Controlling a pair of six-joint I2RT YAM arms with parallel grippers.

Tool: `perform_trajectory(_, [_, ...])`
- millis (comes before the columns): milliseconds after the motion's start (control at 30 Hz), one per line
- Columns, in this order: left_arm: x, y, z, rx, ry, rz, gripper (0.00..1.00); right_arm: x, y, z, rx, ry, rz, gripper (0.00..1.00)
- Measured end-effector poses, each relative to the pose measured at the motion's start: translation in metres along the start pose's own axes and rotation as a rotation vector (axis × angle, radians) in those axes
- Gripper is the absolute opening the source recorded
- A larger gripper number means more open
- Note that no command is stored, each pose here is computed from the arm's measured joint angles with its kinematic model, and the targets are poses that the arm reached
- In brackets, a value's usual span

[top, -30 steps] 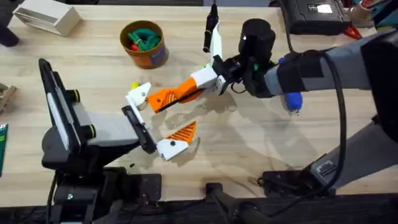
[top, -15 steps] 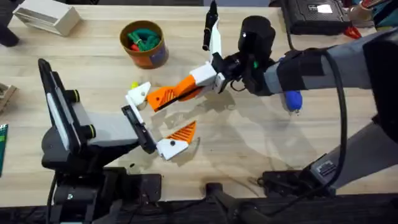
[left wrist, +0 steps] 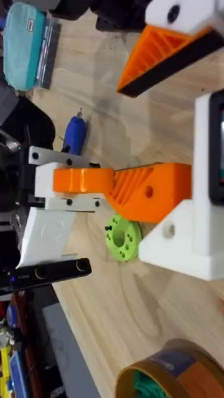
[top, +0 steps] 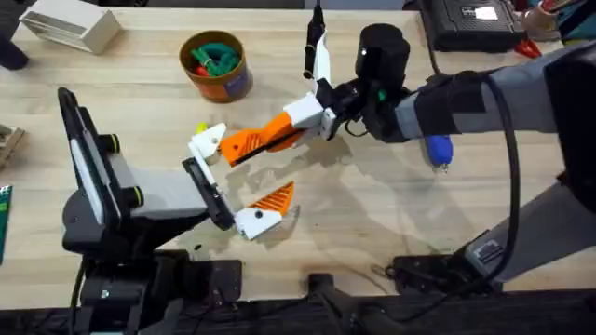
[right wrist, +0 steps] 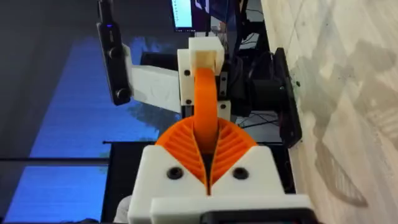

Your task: Pick up the gripper from the table and insert it into the empty holder that is missing its gripper. Then pick up a screw, insert it into the mounting hole, and use the screwdriver to tighten it. Finally, clean up the table by picking up the vegetable and placing it into the bucket.

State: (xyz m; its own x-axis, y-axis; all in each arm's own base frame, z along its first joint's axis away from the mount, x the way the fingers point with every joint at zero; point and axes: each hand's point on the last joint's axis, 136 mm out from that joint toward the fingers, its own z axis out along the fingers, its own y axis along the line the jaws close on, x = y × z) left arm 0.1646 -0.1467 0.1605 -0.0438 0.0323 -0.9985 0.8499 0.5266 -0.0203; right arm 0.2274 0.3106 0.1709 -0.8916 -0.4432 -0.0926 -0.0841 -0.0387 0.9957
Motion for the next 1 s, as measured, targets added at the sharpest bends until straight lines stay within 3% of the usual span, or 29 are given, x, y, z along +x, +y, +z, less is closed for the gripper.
perform_trajectory(433, [0.0, 0.0, 0.0, 0.0, 0.0, 0.001, 0.986, -0.002, 0.001, 0.011, 0.006, 0.0, -0.01, 0.016])
perform_trajectory(1000, [0.0, 0.0, 0.0, -0.002, 0.0, -0.007, 0.985, -0.024, -0.003, 0.02, 0.002, 0.024, -0.027, 0.016])
